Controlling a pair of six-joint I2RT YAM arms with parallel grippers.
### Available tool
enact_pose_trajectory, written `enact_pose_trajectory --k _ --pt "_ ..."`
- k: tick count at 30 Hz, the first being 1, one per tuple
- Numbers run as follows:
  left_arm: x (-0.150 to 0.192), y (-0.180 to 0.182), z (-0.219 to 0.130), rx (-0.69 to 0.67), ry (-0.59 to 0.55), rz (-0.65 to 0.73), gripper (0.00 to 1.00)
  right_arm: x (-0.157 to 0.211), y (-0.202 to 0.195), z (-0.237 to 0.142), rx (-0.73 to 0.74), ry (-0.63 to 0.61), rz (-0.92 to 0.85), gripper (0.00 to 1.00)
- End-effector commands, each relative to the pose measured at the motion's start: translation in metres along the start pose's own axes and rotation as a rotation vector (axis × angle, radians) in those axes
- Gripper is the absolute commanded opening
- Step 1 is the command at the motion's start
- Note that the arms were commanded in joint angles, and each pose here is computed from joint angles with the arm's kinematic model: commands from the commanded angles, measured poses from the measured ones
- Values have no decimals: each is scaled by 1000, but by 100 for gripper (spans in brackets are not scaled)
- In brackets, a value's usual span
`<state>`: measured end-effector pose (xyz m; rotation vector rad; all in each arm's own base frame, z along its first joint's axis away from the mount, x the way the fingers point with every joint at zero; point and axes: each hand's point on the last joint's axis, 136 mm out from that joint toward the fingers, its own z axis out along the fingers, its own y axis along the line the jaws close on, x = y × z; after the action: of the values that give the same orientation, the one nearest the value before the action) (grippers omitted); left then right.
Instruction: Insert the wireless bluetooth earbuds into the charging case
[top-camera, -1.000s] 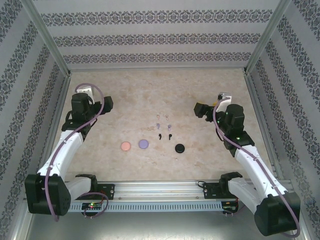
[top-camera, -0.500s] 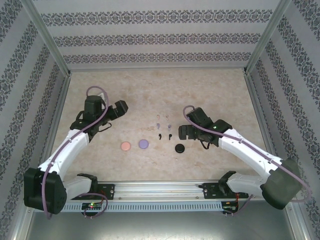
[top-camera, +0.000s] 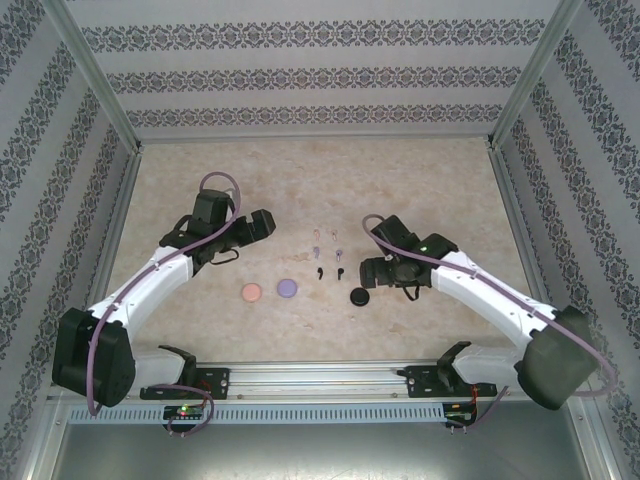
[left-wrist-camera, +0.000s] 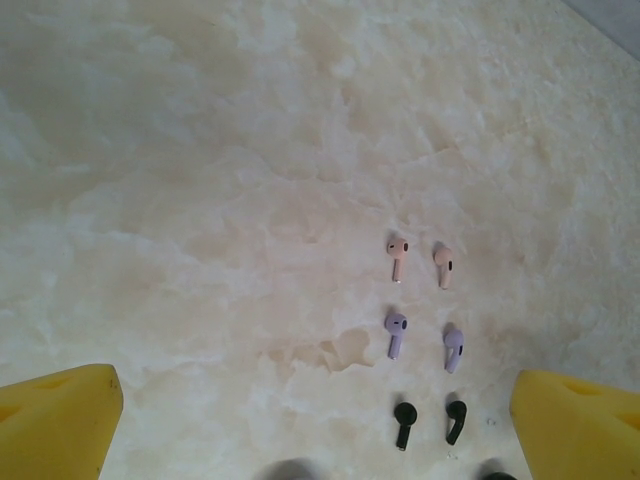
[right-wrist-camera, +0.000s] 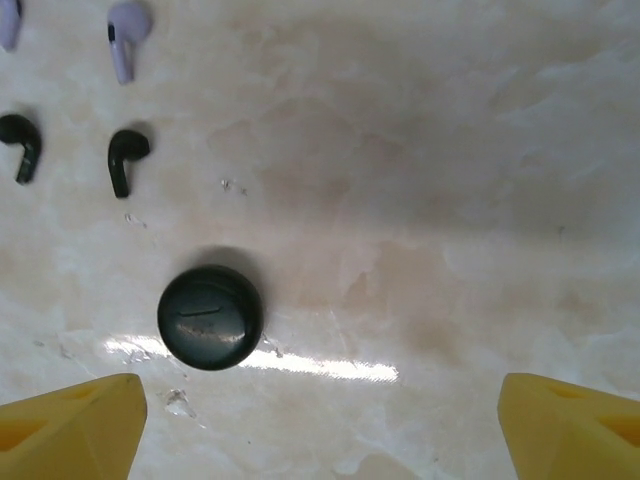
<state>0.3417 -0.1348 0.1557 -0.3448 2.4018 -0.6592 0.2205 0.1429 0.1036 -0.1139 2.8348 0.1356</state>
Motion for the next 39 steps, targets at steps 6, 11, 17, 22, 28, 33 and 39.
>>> enact_pose_trajectory --k 6,11,17,22,28,33,39 --pt "-2 10 -11 -111 6 -120 99 16 25 23 -19 145 -150 85" --pt "3 18 -15 -153 15 -155 99 18 40 39 -41 194 -192 85" --pt "5 21 -19 -174 10 -136 99 17 55 56 -48 231 -227 83" --pt "4 17 -13 -157 25 -120 99 18 59 70 -25 254 -231 79" --pt "5 13 -4 -139 43 -110 99 23 53 81 33 279 -228 74" --pt "3 10 -2 -125 38 -103 99 27 49 87 58 290 -212 67" --pt "2 8 -2 -119 39 -93 99 33 46 93 85 294 -198 63"
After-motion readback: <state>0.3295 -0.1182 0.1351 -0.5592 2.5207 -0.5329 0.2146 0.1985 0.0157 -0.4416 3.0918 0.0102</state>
